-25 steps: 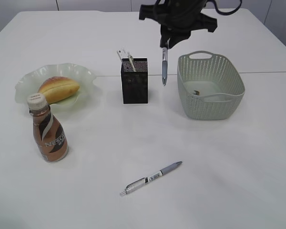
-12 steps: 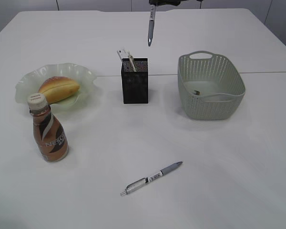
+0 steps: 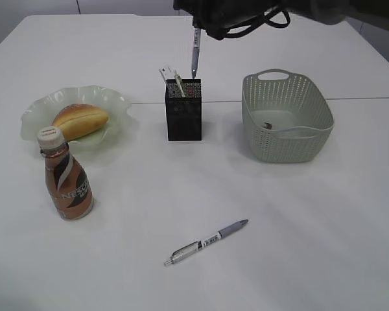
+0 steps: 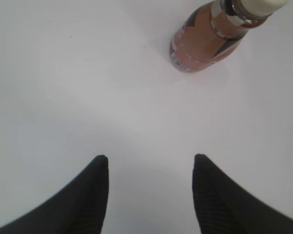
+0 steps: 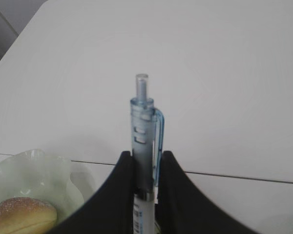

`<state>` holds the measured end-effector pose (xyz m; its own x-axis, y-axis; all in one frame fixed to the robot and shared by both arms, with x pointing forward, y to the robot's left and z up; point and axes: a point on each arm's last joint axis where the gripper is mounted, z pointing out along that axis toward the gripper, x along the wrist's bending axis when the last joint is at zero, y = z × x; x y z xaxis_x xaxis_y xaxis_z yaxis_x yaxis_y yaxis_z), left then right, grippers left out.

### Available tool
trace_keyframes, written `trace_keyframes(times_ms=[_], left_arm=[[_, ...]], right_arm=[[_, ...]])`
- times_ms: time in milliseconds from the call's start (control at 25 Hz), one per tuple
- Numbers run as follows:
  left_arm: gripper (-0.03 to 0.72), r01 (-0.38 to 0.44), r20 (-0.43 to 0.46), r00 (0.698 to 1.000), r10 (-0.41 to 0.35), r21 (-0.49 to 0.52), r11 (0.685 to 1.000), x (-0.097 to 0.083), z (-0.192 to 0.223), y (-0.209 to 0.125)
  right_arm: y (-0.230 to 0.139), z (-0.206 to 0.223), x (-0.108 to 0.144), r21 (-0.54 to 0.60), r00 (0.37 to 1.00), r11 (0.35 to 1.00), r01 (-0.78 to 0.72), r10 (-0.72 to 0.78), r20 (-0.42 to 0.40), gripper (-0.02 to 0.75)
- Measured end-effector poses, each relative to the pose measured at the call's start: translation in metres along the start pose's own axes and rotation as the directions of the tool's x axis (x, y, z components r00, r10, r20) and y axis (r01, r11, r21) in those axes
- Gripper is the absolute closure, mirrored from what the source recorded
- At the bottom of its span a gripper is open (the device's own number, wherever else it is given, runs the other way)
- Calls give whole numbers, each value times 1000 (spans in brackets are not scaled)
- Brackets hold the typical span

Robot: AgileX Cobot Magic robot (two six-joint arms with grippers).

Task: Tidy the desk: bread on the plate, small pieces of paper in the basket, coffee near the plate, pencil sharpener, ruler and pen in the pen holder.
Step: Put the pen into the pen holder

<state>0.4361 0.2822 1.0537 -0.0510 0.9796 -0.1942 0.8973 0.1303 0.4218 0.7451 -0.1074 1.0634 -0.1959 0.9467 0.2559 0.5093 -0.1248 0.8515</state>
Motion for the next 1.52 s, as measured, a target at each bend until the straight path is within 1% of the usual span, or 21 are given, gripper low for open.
trace_keyframes(times_ms=[160, 480, 680, 880, 1080, 1360, 1400, 1520], left_arm=[[283, 0, 0, 1000, 0, 0, 1000, 0, 0, 0], [283, 0, 0, 1000, 0, 0, 1000, 0, 0, 0], [283, 0, 0, 1000, 0, 0, 1000, 0, 0, 0], [283, 0, 0, 1000, 0, -9, 1000, 0, 0, 1], [283, 0, 1, 1000, 0, -24, 1000, 0, 0, 2], [283, 0, 1, 1000, 0, -22, 1000, 0, 0, 2], [283, 0, 1, 1000, 0, -20, 1000, 0, 0, 2], [283, 0, 0, 1000, 0, -9, 1000, 0, 0, 1]], right_arm=[[-12, 15, -3, -2, 1000, 1000, -7, 7, -6, 697], [-27, 33, -7, -12, 1000, 1000, -12, 12, -14, 699], [-44, 48, -11, 19, 1000, 999, -27, 27, -9, 699], [-47, 51, -12, 28, 999, 999, -34, 34, -9, 696], [-49, 51, -12, 43, 999, 998, -35, 35, -4, 634], [-49, 51, -13, 49, 999, 998, -35, 35, -2, 511], [-49, 51, -13, 51, 999, 998, -35, 35, -1, 502], [-51, 49, -13, 103, 999, 994, -44, 43, 15, 489]])
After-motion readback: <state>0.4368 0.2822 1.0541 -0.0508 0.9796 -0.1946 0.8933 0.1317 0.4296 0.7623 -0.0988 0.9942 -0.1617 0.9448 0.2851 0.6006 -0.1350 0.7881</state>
